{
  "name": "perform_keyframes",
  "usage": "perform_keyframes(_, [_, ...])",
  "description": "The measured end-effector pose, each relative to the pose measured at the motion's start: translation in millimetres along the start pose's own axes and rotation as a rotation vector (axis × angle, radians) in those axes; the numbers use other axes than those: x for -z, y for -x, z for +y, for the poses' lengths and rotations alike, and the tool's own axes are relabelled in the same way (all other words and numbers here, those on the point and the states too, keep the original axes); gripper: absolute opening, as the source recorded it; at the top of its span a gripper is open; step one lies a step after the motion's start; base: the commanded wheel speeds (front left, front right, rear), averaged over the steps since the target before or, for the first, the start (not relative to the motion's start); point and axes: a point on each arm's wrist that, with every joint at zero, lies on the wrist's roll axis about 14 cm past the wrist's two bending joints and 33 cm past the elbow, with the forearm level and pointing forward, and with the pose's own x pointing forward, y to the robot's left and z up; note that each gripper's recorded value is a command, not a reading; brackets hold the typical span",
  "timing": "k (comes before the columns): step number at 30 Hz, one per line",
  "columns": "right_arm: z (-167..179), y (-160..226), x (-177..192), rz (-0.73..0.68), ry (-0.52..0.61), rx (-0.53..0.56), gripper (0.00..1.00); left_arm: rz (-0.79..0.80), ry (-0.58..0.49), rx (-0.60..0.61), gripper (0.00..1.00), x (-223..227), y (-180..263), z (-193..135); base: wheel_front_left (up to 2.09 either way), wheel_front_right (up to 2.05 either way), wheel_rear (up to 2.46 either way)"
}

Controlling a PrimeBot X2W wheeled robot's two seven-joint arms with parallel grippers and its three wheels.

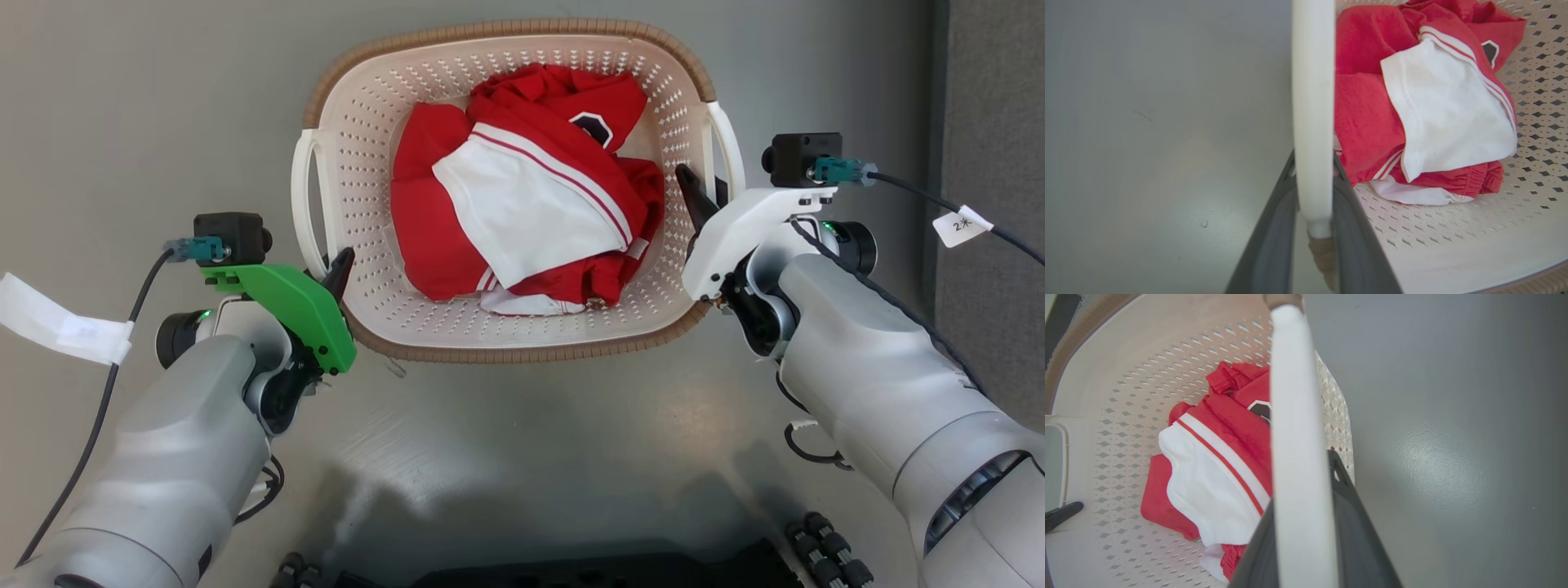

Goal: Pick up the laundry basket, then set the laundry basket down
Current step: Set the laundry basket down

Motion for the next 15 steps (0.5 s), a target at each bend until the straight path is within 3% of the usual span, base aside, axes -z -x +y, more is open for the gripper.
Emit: perform_keyframes(15, [-7,-13,18,0.026,-0.039,0.016,0.00,0.012,0.011,-0.007,0.00,11,-10,10,0.00,0.00,0.00])
